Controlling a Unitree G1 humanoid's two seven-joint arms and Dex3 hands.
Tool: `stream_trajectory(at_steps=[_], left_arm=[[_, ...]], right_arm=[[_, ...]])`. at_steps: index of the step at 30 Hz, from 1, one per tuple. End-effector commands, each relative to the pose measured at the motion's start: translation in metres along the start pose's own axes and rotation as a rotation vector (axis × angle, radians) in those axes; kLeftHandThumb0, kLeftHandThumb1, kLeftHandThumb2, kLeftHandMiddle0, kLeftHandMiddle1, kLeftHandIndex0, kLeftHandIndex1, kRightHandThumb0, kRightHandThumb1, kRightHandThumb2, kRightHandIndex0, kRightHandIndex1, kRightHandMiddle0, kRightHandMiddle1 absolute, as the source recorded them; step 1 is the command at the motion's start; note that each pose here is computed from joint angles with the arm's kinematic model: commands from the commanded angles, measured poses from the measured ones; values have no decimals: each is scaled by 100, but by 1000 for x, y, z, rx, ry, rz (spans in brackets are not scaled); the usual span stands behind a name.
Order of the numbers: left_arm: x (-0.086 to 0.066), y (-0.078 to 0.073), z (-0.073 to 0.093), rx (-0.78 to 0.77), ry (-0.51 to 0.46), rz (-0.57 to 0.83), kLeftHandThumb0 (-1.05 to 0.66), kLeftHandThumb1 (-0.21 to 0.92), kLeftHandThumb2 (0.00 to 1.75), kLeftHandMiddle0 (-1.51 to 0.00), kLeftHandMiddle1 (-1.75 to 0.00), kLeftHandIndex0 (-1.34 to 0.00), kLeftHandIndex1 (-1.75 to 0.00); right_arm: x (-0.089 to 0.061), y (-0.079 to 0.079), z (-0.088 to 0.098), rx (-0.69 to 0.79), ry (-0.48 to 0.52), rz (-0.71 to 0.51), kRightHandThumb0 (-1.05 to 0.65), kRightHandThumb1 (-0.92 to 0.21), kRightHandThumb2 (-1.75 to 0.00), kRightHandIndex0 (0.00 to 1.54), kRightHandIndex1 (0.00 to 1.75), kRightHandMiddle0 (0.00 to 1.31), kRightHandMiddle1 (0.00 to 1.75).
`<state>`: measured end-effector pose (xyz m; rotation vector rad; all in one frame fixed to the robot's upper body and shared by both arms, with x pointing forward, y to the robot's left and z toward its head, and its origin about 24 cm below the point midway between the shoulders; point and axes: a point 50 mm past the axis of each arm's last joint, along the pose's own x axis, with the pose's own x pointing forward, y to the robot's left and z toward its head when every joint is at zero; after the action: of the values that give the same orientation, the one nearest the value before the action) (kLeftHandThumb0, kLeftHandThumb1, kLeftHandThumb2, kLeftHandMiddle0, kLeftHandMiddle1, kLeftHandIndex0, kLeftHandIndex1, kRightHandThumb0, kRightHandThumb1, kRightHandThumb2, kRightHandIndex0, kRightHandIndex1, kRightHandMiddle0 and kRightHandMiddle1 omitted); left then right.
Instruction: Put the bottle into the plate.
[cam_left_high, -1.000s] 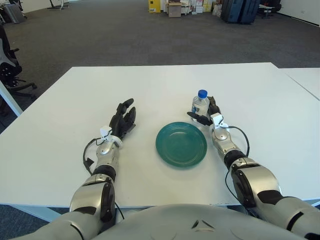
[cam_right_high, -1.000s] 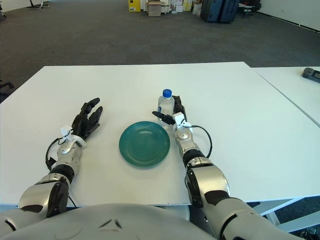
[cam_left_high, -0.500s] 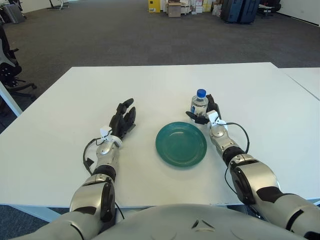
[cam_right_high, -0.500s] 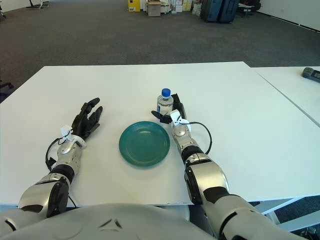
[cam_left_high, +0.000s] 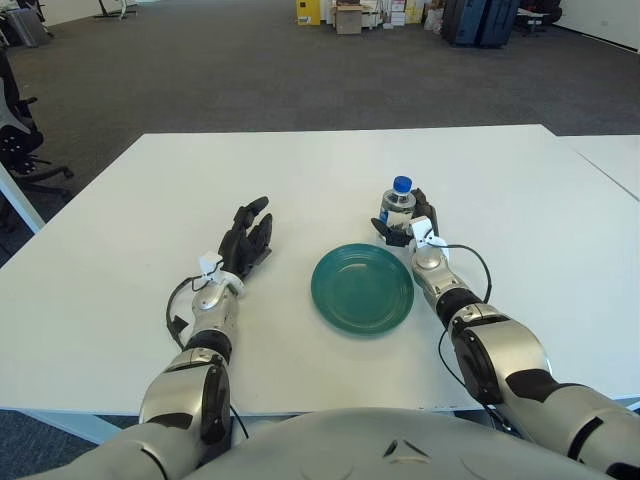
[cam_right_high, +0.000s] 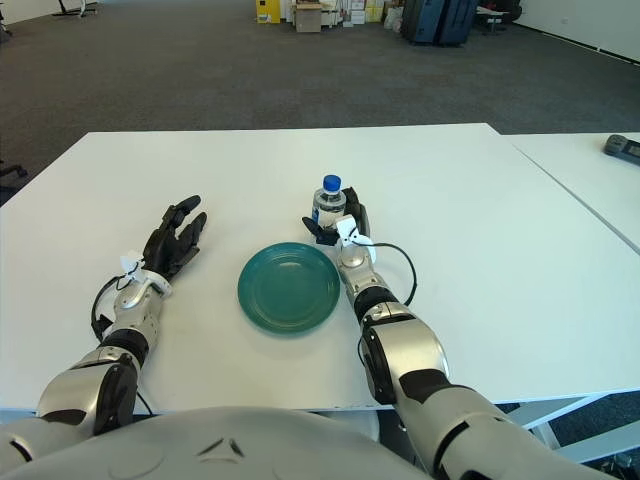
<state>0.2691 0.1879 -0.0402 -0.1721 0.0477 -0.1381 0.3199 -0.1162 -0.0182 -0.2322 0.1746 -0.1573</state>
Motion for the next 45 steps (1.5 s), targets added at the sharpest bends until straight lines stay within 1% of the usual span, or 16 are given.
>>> stream_trajectory(at_steps=[1, 10, 14, 15, 19, 22, 24, 25, 28, 36, 42, 45], left_arm=[[-11, -2, -17, -35, 80, 17, -56, 92, 64, -42, -1, 0, -79], [-12, -2, -19, -36, 91, 20, -55, 92, 65, -42, -1, 0, -78], [-13, -2, -20, -38, 97, 26, -55, 92, 65, -43, -1, 0, -79], [-13, -2, -21, -40, 100, 27, -55, 92, 65, -43, -1, 0, -79], [-17, -2, -26, -64, 121, 35, -55, 92, 65, -43, -1, 0, -80], [-17, -1, -28, -99, 133, 35, -56, 92, 64, -44, -1, 0, -81], [-18, -1, -29, -117, 141, 36, -56, 92, 63, -44, -1, 0, -81], [-19, 0, -30, -127, 146, 39, -57, 92, 62, -44, -1, 0, -82], [-19, 0, -31, -137, 154, 45, -57, 92, 59, -45, -2, 0, -83], [-19, 0, -32, -127, 161, 45, -56, 92, 58, -46, -2, 0, -84], [-19, 0, -32, -128, 165, 44, -56, 92, 59, -46, -1, 0, -83], [-19, -1, -33, -137, 165, 43, -56, 92, 59, -46, -1, 0, -83]], right_arm=[[2, 2, 6, 59, -7, -7, -11, -33, -115, 117, 175, 93, 175], [4, -1, 8, 84, -6, 5, -14, -33, -116, 121, 175, 94, 175], [4, -2, 10, 108, -20, 4, -15, -33, -116, 122, 175, 95, 175], [4, -3, 11, 116, -28, 4, -15, -33, -116, 122, 175, 95, 175], [3, -10, 25, 171, -137, -4, -16, -33, -116, 122, 175, 95, 175], [-3, -14, 41, 196, -239, -4, -16, -33, -116, 122, 175, 95, 175], [-7, -15, 49, 201, -285, -4, -16, -33, -116, 122, 175, 95, 175], [-10, -15, 55, 194, -329, -9, -15, -33, -117, 122, 175, 95, 175], [-19, -15, 66, 180, -399, -17, -15, -33, -117, 122, 175, 94, 175], [-33, -12, 74, 160, -436, 7, -15, -33, -118, 122, 175, 94, 175], [-42, -9, 70, 148, -432, 43, -15, -32, -120, 123, 175, 95, 175], [-47, -8, 67, 122, -446, 63, -14, -31, -121, 123, 175, 95, 175]])
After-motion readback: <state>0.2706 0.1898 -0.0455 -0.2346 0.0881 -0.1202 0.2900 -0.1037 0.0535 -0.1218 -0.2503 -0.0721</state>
